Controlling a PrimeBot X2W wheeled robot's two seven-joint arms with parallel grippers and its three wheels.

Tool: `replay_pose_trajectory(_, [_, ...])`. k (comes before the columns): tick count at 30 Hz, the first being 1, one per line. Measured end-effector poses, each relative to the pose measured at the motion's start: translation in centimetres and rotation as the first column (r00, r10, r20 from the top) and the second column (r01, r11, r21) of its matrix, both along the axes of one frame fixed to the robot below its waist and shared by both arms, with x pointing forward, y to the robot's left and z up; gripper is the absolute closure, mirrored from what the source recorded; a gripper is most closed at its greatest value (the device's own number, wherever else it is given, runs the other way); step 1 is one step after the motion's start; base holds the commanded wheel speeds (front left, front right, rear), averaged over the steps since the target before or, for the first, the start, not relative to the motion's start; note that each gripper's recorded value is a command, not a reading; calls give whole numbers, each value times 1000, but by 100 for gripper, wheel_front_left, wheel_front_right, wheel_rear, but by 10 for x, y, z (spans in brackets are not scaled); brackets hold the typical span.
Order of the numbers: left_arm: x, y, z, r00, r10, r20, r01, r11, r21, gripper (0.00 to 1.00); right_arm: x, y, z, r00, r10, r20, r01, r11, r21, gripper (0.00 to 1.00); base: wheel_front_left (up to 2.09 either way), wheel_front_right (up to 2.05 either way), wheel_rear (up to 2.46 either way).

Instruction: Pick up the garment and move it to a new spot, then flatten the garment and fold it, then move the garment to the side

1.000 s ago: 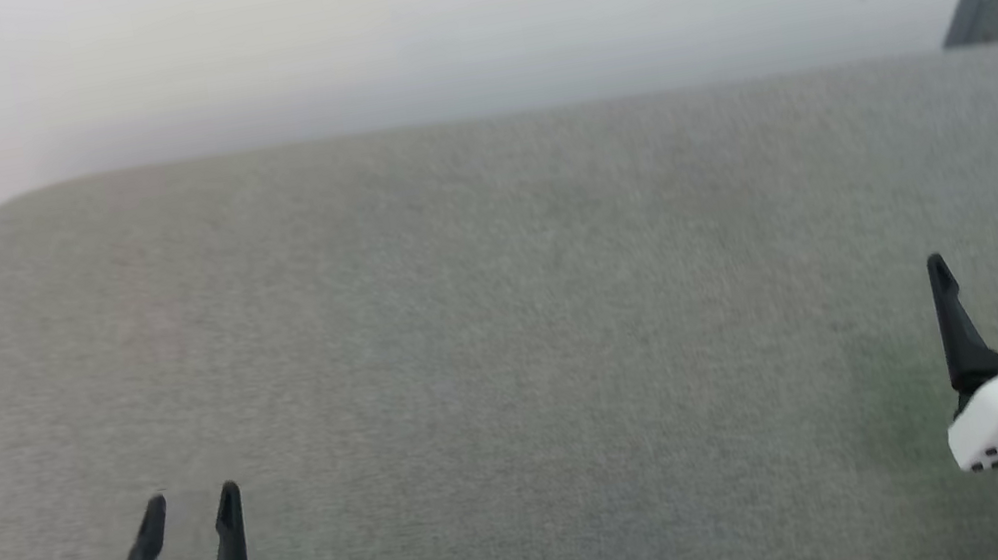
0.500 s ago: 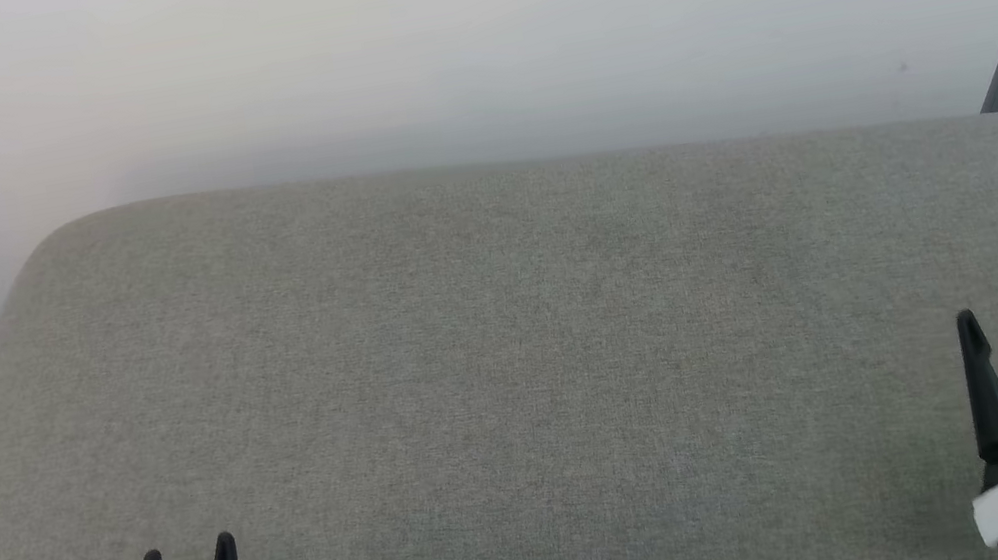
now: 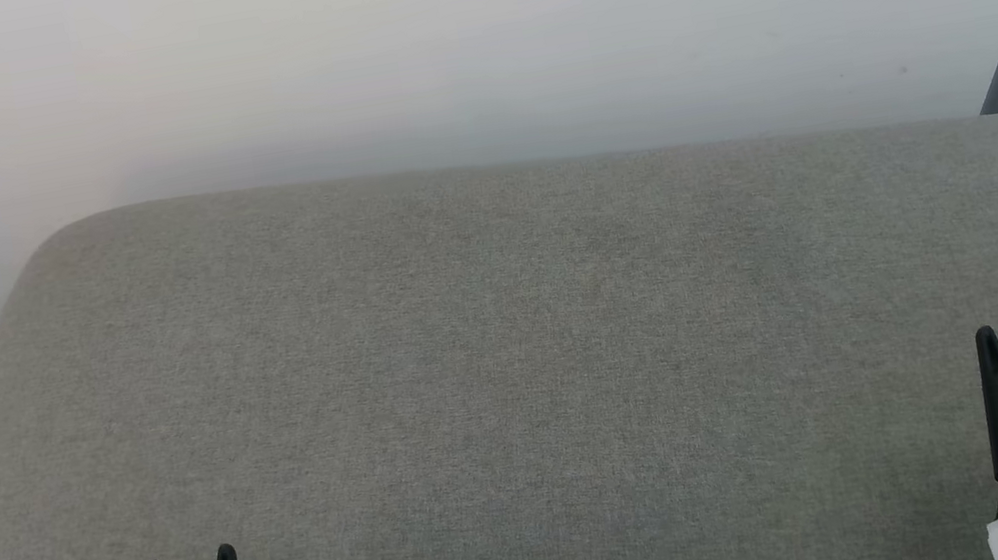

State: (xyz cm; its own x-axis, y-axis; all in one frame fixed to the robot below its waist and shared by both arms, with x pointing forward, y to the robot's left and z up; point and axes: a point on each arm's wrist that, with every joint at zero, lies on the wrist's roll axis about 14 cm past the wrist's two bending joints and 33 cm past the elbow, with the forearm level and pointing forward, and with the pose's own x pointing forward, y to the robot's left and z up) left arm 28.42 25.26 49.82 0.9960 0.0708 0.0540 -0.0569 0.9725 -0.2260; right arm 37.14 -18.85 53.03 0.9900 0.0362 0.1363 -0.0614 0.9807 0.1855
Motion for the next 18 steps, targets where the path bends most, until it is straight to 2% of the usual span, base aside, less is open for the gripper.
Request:
replay_pose_trajectory(14, [2,-2,3,1000,-5,8,5,1000,-1,0,0,6,1,1000,13,0,-13,1000,8,0,0,0,0])
replay_pose_trajectory(15, [2,-1,3,1000,-4,8,4,1000,-1,100,0,7,2,1000,16,3,-16,1000,9,100,0,0,0])
replay_pose_trajectory(18, [-1,-5,-9,1000,-2,-26,1,1000,-23,100,-3,7,-11,999,14,-38,-13,1000,16,100,0,0,0])
